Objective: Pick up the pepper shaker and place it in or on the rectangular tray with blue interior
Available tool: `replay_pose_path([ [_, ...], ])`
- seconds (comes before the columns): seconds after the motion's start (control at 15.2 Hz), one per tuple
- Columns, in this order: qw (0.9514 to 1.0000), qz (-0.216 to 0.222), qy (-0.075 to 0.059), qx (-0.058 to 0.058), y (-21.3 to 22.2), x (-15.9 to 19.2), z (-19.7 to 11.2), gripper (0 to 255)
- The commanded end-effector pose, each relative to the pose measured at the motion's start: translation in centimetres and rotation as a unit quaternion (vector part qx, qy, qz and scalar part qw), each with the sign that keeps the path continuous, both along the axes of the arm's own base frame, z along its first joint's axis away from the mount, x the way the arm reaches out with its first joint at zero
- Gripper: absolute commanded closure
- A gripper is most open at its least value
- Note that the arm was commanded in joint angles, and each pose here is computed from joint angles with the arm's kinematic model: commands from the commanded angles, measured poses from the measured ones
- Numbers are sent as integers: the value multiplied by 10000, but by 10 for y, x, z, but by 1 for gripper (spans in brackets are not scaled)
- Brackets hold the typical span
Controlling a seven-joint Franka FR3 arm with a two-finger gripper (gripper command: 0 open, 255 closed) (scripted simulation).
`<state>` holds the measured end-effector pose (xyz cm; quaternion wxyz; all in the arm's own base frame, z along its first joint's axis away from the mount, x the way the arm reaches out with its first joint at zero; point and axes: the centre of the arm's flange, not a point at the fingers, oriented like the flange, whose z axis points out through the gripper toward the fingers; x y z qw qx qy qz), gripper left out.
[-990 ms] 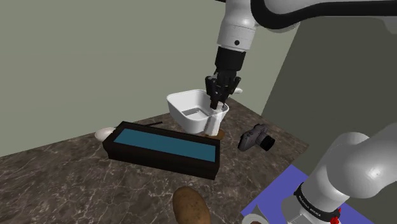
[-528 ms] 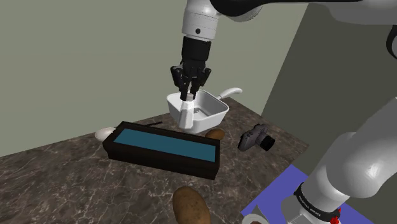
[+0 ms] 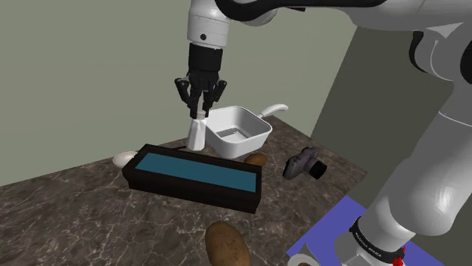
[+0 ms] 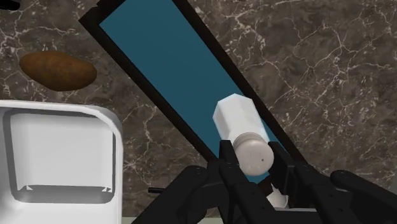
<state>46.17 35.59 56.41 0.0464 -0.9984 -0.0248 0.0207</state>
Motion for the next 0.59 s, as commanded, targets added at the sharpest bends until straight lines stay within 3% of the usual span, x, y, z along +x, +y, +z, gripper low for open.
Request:
replay_pose_path([
  [0.0,10000,-1,-3,2,0,1,-9,255],
  [0.53,10000,-1,-3,2,0,1,-51,255],
])
